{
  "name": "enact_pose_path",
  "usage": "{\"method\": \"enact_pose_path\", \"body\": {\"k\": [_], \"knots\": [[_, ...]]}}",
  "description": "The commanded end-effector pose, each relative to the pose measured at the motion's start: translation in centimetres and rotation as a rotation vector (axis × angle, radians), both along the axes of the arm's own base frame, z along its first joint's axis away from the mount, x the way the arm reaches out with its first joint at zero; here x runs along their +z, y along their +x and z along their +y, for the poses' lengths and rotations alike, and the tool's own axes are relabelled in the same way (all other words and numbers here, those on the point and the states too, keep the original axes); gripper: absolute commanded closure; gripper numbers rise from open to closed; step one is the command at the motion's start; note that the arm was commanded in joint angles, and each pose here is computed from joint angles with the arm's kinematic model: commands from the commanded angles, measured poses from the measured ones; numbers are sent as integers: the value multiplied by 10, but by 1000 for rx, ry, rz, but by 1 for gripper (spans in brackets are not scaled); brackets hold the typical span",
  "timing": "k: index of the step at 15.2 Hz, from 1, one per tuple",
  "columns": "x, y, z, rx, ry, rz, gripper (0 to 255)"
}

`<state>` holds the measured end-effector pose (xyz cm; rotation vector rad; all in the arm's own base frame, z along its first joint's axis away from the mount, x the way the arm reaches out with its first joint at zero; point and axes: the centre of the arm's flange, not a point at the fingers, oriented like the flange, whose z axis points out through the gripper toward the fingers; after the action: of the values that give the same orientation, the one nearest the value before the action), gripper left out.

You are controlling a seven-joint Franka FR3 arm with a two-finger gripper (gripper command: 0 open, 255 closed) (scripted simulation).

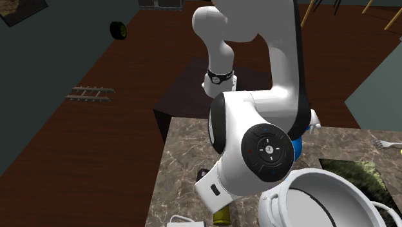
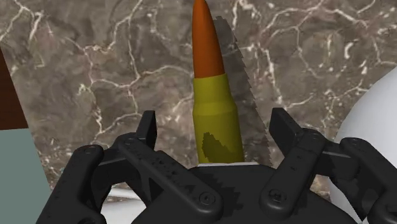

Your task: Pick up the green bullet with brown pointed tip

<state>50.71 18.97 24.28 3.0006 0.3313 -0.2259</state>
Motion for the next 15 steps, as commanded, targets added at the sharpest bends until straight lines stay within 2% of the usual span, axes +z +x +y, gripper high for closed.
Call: {"method": "enact_pose_path", "body": {"k": [1,7,9,10,15], "knots": [[-12,2,3,5,-2,1,0],[-47,2,3,5,-2,1,0],[-47,1,3,5,-2,1,0],[-47,2,2,5,-2,1,255],[-47,3,2,5,-2,0,255]]}}
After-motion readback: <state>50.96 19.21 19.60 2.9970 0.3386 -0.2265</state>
